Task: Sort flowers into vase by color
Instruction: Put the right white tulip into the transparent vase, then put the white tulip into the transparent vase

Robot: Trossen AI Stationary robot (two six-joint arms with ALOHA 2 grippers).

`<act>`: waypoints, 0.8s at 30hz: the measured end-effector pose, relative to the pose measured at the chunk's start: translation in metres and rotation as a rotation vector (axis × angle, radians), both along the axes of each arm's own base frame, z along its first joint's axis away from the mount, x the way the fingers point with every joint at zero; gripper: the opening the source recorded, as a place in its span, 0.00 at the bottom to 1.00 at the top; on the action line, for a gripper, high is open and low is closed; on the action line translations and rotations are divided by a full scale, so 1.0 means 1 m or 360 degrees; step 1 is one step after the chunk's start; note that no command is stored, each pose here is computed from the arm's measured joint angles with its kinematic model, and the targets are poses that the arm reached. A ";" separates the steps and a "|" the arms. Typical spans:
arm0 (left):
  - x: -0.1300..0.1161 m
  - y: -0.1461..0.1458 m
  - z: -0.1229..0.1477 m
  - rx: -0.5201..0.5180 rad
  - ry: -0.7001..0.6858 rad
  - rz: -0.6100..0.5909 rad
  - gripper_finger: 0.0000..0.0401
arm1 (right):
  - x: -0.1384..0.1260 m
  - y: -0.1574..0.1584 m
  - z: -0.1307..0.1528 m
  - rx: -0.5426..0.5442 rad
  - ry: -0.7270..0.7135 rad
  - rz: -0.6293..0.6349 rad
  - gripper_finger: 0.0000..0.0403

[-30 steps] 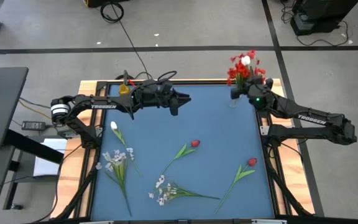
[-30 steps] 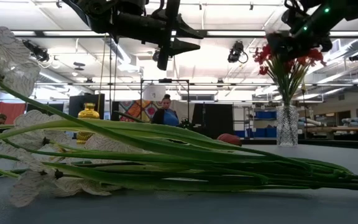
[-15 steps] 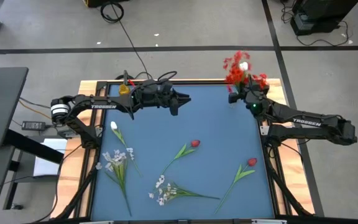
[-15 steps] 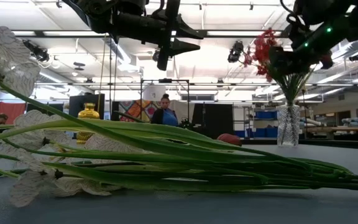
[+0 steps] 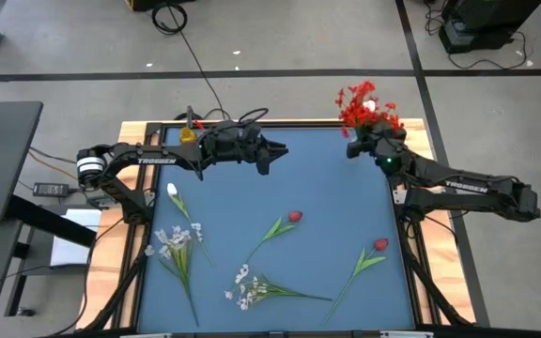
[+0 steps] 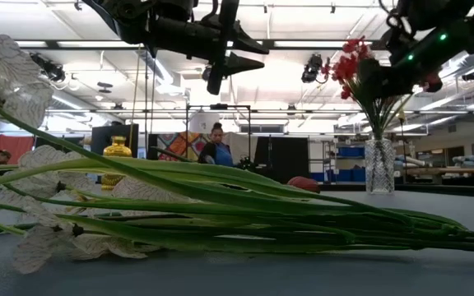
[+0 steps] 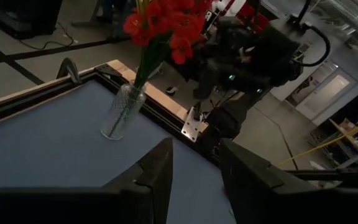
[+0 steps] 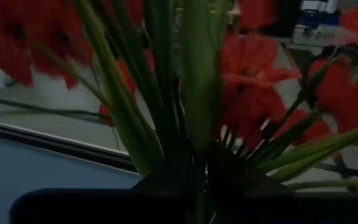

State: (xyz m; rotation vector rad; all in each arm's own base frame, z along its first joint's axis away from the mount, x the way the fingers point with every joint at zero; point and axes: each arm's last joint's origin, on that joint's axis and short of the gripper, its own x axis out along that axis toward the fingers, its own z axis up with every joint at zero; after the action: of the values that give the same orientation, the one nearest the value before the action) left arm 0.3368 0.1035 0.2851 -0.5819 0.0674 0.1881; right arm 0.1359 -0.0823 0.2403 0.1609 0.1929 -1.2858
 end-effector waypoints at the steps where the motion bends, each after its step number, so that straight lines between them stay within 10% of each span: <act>1: 0.000 0.000 0.000 -0.0002 0.0005 0.0000 0.34 | -0.002 0.001 0.002 -0.0006 -0.0025 0.0013 0.17; 15: -0.048 -0.018 0.008 -0.0183 0.0542 -0.0065 0.34 | -0.044 0.023 0.058 0.0017 -0.0317 0.0229 0.32; 24: -0.097 -0.062 0.014 -0.0362 0.0963 0.0286 0.34 | -0.055 0.033 0.116 -0.0065 -0.0638 0.0494 0.32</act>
State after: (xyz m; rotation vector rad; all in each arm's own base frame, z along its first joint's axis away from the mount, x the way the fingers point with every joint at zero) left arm 0.2394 0.0418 0.2988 -0.7422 0.6306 0.5324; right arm 0.0811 -0.0490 0.3562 0.3361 -0.1483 -0.9252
